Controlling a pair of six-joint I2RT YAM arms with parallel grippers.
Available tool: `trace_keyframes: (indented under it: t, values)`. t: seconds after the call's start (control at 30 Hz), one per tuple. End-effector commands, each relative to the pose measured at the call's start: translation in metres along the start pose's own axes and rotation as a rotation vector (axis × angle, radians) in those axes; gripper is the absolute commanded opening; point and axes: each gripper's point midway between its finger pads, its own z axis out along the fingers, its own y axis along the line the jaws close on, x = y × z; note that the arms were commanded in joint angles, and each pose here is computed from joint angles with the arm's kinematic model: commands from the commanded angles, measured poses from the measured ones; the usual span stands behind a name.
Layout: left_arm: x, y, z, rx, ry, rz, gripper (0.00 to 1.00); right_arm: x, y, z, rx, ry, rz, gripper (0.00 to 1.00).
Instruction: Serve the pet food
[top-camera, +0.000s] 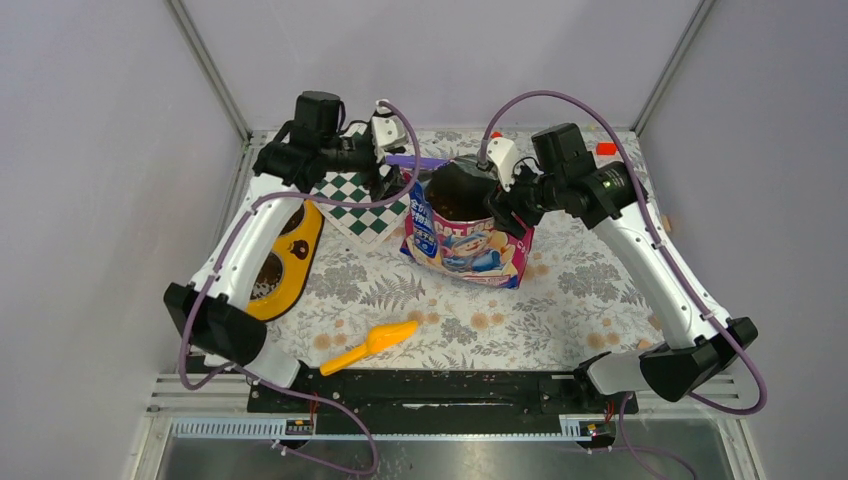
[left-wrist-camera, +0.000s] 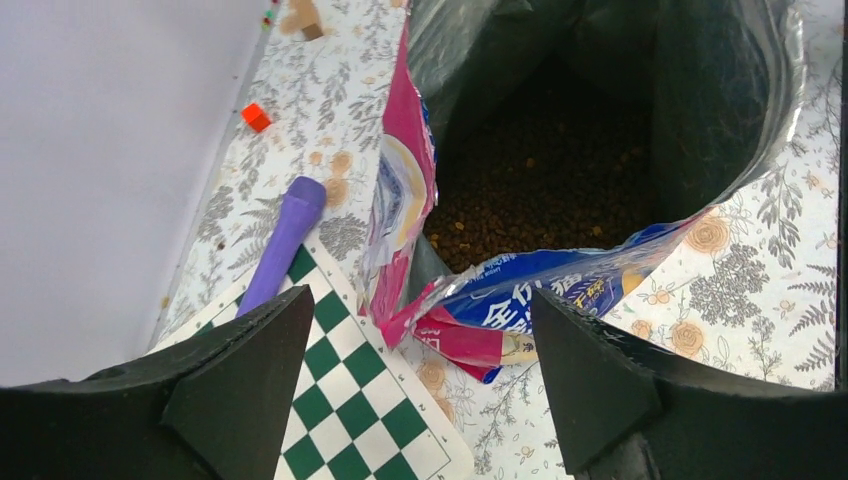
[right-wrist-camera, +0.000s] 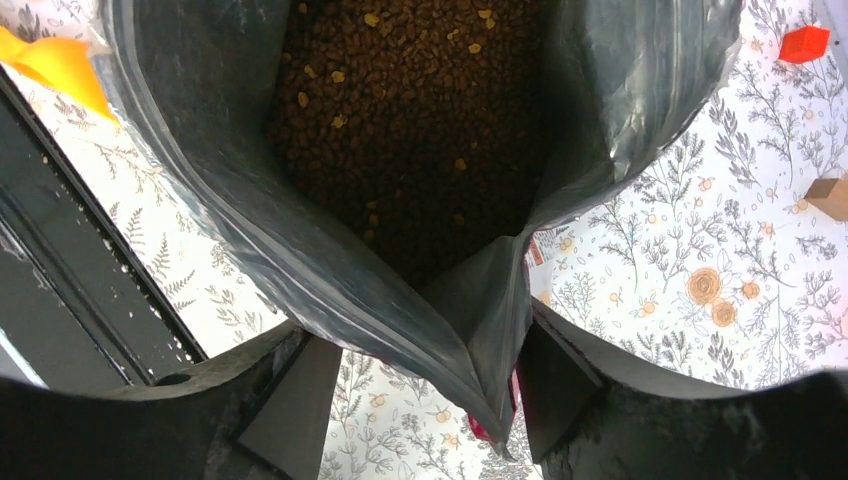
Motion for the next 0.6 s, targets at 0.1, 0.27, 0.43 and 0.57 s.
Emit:
trace_keyframes:
  t: [0.1,0.27,0.43,0.57]
  values:
    - [0.003,-0.002,0.018,0.140,-0.061,0.109,0.81,-0.012,0.007,-0.013,-0.054,-0.040,-0.083,0.64]
    - [-0.005,-0.006,0.022,0.206,-0.133,0.151,0.78,-0.003,0.001,-0.007,-0.036,0.012,-0.080,0.61]
    - [0.002,-0.004,0.029,0.223,-0.135,0.159,0.72,0.001,-0.004,-0.002,-0.026,0.035,-0.080,0.57]
    - [0.011,-0.002,0.034,0.222,-0.122,0.169,0.63,-0.004,-0.008,0.000,-0.013,0.021,-0.083,0.54]
